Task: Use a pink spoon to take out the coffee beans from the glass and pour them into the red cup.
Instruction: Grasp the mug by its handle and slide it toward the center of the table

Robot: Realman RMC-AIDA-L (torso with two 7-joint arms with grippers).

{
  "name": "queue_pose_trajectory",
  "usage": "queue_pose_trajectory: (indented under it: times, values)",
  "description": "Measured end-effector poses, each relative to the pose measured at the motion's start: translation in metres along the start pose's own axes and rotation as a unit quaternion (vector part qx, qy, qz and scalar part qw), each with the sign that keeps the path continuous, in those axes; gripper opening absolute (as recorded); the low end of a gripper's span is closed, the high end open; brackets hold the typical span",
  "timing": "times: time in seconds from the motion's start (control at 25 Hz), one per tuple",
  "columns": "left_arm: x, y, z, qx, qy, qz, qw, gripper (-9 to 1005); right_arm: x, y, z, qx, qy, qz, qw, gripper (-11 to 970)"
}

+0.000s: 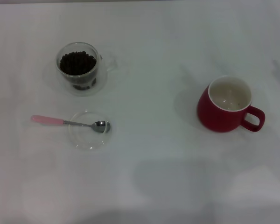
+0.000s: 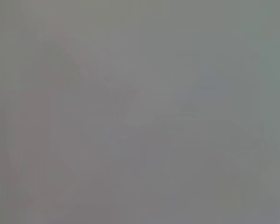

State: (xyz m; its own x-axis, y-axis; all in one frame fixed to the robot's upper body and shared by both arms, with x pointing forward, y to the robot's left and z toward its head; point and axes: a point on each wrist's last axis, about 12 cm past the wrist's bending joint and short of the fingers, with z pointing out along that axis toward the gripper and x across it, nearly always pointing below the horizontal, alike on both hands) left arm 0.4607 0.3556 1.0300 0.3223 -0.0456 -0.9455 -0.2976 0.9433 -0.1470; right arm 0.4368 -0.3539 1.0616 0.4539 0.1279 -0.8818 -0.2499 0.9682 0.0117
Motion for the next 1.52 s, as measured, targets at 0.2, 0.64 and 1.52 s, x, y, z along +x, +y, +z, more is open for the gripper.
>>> queue_pose_trajectory:
  times: [0.2, 0.64, 1.52]
  values:
    - [0.000, -0.004, 0.005, 0.005, -0.002, -0.004, 1.000, 625, -0.001, 0.001, 0.000, -0.002, -0.002, 0.017, 1.000, 838]
    - [-0.001, -0.008, 0.011, 0.010, -0.006, -0.006, 1.000, 623, -0.003, 0.000, -0.003, 0.001, -0.011, 0.014, 1.000, 826]
    - [-0.004, -0.013, 0.029, 0.024, -0.019, 0.017, 0.999, 624, -0.006, -0.004, 0.019, 0.000, -0.046, 0.001, 0.999, 801]
